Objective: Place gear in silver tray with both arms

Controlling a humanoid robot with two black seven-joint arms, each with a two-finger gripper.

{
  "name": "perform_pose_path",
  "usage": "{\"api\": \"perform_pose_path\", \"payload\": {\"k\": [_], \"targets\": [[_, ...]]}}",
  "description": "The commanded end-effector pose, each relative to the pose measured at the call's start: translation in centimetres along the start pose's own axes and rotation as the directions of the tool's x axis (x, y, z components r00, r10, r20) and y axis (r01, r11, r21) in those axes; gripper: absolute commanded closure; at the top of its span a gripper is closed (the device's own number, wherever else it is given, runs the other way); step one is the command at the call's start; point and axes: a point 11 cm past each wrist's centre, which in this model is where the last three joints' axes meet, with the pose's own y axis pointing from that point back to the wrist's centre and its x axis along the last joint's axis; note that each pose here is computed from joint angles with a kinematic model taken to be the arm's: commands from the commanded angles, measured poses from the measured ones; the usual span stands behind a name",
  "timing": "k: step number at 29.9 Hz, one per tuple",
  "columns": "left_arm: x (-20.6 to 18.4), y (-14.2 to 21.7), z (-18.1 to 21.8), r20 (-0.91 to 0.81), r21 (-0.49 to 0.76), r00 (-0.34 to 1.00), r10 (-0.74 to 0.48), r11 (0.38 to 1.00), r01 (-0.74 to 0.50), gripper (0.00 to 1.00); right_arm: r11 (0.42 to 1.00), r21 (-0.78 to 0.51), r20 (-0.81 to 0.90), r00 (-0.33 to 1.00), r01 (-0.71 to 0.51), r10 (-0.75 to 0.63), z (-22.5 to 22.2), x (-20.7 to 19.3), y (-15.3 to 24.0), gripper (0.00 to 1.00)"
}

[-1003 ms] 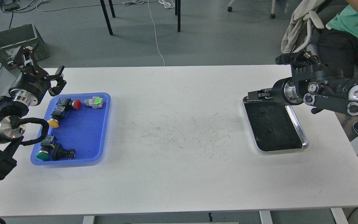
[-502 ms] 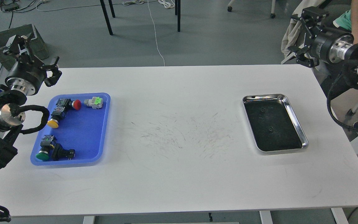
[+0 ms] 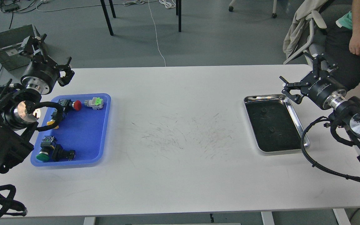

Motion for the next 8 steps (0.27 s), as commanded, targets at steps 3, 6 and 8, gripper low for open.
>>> {"api": "perform_pose_path", "payload": {"k": [3, 6, 8], "targets": [[0.21, 0.3, -1.28, -0.079, 0.0, 0.997, 0.021, 1.0, -0.021, 0.02, 0.999, 0.038, 0.034, 0.999, 0.02, -0.021, 0.5, -0.65, -0.54, 0.01], [0.33, 0.31, -1.03, -0.095, -0.018, 0.995, 0.026, 0.999, -0.028, 0.02, 0.999, 0.039, 0.032, 0.999, 0.022, -0.023, 0.44, -0.66, -0.52, 0.01], [0.26, 0.28, -1.0, -0.093, -0.02, 0.995, 0.024, 0.999, -0.026, 0.02, 0.999, 0.039, 0.031, 0.999, 0.018, -0.02, 0.37, -0.56, -0.48, 0.01]]}}
